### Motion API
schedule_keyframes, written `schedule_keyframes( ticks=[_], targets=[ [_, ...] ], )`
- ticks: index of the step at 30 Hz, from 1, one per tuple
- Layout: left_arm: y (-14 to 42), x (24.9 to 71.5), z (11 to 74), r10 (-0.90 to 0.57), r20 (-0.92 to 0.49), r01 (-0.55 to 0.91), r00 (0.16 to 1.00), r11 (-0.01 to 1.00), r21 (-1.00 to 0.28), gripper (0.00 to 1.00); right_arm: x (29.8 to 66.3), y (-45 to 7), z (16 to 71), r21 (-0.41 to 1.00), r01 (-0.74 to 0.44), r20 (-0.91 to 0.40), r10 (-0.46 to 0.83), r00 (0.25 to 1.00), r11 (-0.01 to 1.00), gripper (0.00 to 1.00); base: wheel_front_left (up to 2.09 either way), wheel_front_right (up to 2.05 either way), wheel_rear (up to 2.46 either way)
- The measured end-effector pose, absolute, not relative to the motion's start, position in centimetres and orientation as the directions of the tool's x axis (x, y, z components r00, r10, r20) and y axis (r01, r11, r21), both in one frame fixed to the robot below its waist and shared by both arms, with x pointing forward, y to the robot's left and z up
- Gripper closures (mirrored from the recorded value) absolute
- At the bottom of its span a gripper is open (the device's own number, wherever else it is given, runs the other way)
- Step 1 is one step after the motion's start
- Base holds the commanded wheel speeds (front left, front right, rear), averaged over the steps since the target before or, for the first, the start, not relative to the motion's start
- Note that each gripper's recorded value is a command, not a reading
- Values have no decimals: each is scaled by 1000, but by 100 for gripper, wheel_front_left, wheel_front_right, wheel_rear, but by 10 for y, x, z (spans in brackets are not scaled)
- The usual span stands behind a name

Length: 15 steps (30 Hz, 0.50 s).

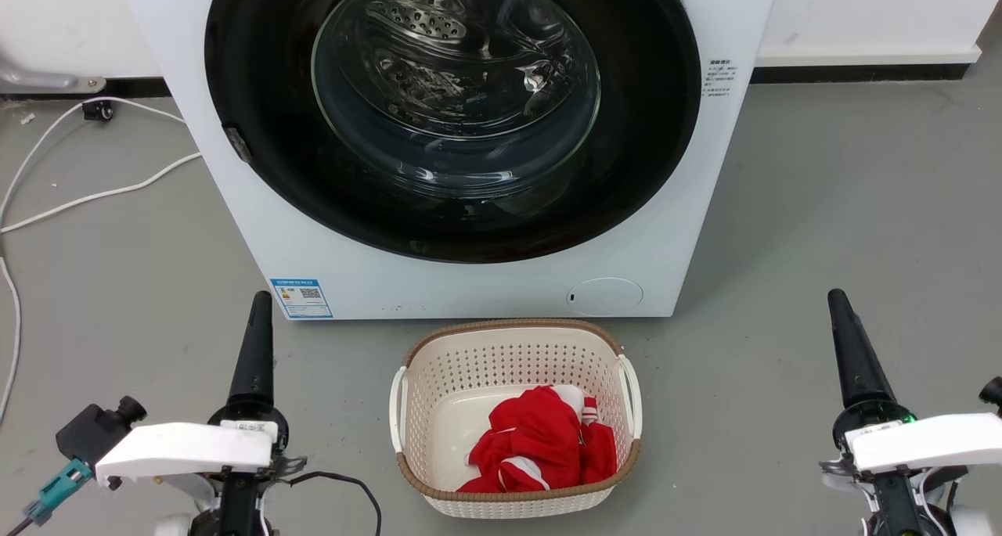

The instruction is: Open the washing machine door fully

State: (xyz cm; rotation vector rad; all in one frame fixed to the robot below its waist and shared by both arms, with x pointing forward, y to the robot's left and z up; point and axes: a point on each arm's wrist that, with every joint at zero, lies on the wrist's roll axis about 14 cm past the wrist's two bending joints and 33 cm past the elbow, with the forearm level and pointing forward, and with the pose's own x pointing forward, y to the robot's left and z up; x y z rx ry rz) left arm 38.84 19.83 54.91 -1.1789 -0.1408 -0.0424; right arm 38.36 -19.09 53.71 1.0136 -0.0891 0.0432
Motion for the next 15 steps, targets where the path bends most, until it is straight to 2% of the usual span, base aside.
schedule_keyframes(
  ticks=[10, 11, 15],
  targets=[
    [192, 388, 561, 14, 175, 132, 984, 599, -790, 0, 379, -186, 541, 683, -87, 113, 12, 994, 726, 0, 0, 0, 0],
    [192, 388, 562, 7, 179, 130, 984, 662, -738, 0, 378, -185, 541, 639, -87, 114, 17, 993, 764, 0, 0, 0, 0],
    [190, 388, 564, -2, 189, 131, 982, 729, -672, 0, 375, -184, 537, 589, -80, 101, 25, 995, 804, 0, 0, 0, 0]
  ],
)
